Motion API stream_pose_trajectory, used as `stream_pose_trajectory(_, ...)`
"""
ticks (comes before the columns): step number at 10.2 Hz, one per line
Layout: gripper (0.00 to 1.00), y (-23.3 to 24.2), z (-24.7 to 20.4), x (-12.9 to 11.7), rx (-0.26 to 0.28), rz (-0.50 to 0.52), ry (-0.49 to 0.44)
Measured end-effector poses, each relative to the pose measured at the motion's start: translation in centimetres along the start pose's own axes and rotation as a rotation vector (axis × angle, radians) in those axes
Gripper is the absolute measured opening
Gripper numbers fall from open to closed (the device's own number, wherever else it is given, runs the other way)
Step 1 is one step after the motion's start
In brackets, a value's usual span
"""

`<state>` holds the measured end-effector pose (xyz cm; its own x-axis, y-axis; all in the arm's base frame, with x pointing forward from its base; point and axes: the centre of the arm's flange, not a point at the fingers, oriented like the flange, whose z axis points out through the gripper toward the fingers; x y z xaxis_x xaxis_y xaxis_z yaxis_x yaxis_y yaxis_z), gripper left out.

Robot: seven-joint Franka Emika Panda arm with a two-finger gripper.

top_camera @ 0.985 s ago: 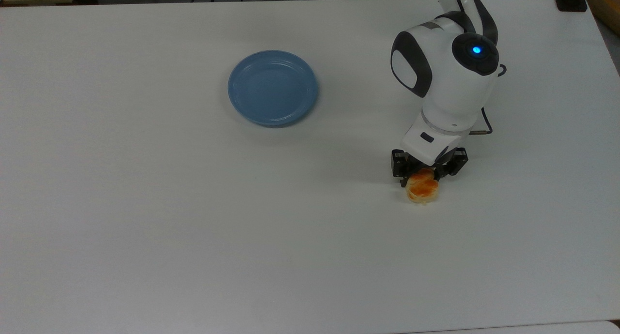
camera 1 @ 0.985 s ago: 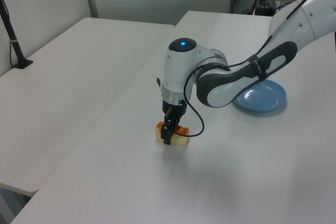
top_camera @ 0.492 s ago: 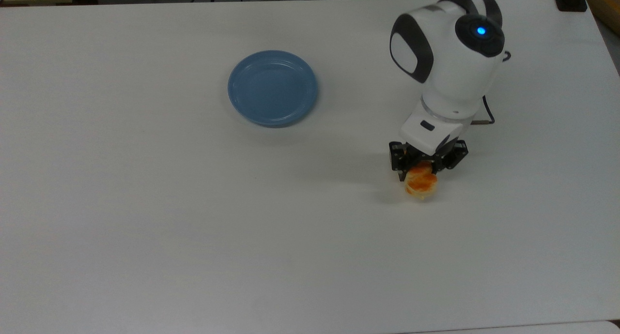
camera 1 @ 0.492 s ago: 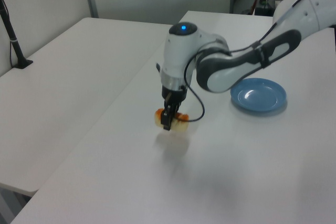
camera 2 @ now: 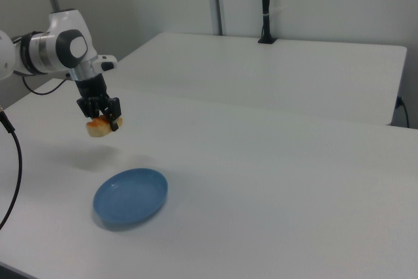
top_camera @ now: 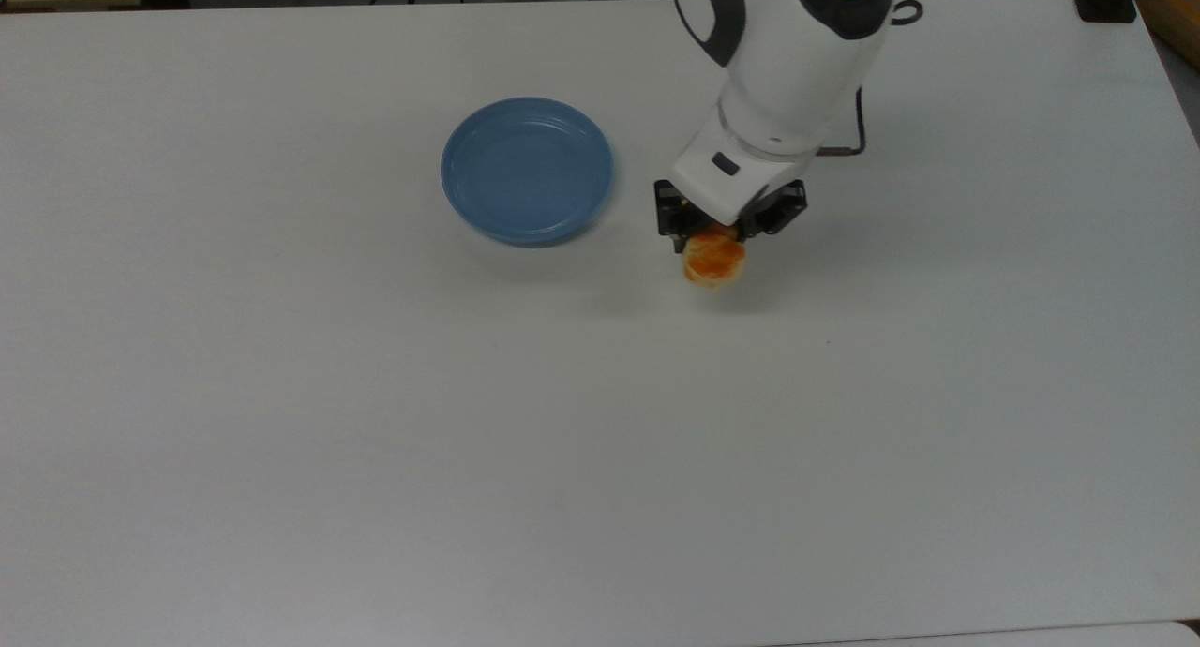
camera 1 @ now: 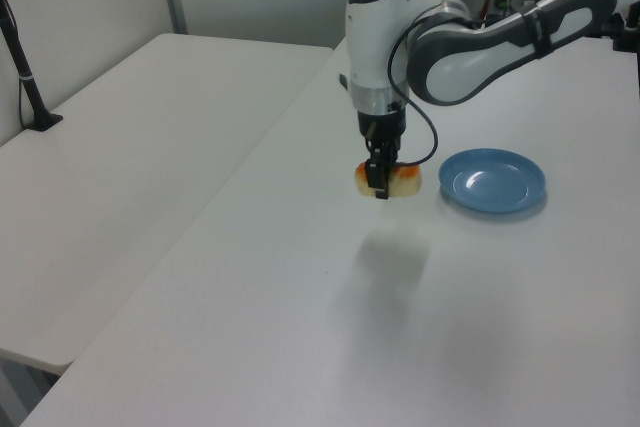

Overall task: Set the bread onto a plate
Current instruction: 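Lift the held bread roll and carry it over the blue plate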

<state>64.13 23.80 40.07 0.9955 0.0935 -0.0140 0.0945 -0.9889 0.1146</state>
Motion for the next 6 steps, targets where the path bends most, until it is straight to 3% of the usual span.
stream_pose_trajectory(6,0.58,13.2,0.7,-7.4,0.020,-0.022,-0.118)
